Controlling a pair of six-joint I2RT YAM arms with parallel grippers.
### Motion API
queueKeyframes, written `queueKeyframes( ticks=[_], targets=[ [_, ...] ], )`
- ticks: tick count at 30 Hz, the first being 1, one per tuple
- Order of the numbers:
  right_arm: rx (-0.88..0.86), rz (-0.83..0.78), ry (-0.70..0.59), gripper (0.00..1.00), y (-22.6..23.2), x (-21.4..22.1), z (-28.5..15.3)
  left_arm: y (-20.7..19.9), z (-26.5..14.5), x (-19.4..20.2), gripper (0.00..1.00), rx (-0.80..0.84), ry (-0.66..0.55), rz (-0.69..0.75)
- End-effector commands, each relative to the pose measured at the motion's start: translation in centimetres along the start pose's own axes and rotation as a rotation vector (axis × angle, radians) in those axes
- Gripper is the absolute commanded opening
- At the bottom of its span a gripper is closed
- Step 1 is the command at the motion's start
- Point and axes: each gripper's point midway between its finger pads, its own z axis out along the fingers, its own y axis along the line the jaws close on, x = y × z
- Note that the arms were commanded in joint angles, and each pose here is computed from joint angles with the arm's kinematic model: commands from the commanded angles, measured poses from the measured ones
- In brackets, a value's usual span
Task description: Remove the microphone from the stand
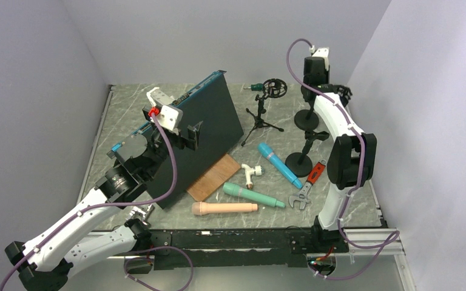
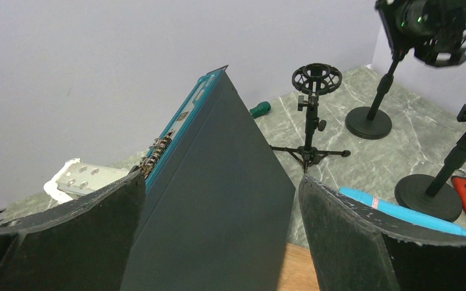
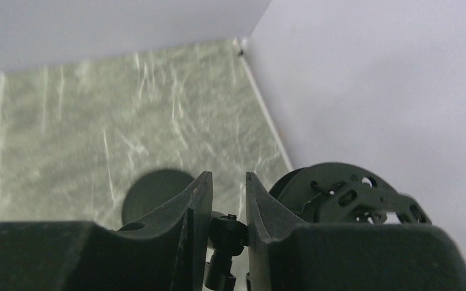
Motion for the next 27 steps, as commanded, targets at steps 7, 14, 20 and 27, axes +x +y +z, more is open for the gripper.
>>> queueKeyframes(
  ticks=[7, 14, 20, 27],
  targets=[
    [-0.160, -0.189, 0.423, 0.27, 5.0, 15.7, 0.6, -0.3, 0.3, -1.3, 0.99, 0.005, -0.034, -0.028],
    [-0.193, -0.162, 0.394, 0.40, 5.3, 12.8, 0.5, -0.4, 0.5, -0.9, 0.99, 0.005, -0.022, -0.017],
    [-0.197, -0.086, 0.321, 0.66, 4.2, 8.7, -1.2, -0.5, 0.7, -0.8, 0.99, 0.007, -0.017, -0.018],
    [-0.231, 0.004, 0.216, 1.00, 2.2, 3.5, -4.6, -0.6, 0.7, -0.7, 0.99, 0.010, -0.015, -0.020]
  ],
)
